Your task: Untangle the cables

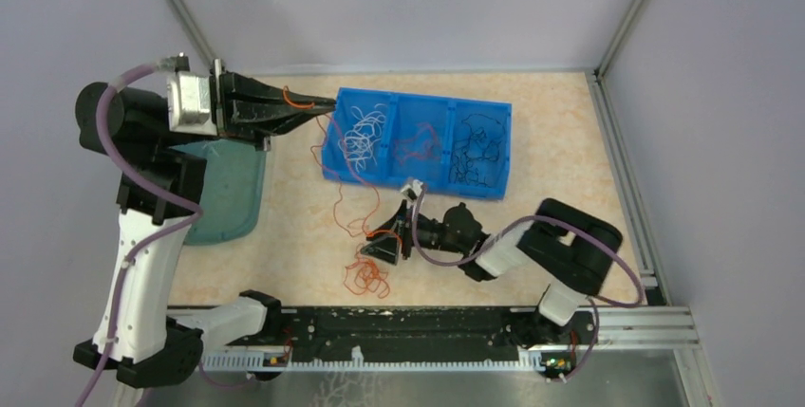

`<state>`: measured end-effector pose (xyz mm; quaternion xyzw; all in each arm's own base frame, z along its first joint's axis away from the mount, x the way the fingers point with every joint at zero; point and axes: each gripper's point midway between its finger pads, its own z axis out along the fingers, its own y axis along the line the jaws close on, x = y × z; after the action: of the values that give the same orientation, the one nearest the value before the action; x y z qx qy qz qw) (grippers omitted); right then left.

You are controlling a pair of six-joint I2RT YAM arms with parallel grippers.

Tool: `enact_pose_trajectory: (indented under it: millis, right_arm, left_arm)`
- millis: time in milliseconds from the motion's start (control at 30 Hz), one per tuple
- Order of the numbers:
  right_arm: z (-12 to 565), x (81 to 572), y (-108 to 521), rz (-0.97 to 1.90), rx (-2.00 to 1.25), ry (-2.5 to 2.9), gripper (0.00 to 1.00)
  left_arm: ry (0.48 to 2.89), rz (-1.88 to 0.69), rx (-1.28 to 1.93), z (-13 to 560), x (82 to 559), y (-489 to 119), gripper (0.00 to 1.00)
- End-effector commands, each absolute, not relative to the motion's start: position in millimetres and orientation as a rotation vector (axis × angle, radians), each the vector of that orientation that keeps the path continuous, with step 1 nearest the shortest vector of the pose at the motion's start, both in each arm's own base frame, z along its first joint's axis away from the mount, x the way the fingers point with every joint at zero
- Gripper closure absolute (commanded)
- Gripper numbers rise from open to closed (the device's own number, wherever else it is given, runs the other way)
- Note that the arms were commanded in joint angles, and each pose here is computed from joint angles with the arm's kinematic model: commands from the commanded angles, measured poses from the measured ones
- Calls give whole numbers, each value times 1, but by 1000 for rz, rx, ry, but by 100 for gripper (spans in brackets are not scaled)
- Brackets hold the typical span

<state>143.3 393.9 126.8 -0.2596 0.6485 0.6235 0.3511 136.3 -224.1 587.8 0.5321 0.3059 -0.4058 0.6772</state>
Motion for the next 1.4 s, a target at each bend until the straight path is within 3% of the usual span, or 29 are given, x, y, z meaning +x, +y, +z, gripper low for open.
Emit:
enact_pose_trajectory:
  millis: [0,333,833,1367]
  right_arm:
    - [200,155,387,1472,-704,1436,42]
    - [196,199,327,1066,-549,1568,31]
    - [231,239,179,700,70,1476,29]
    - [237,236,155,626,102,1468,33]
  left_arm:
    - [670,-895,1194,590,148,-229,100]
    - [767,-896,1108,568,219,-251,100]
    - [808,-950,1142,524,299,-339,100]
    - [900,-672,1085,447,411,-366,100]
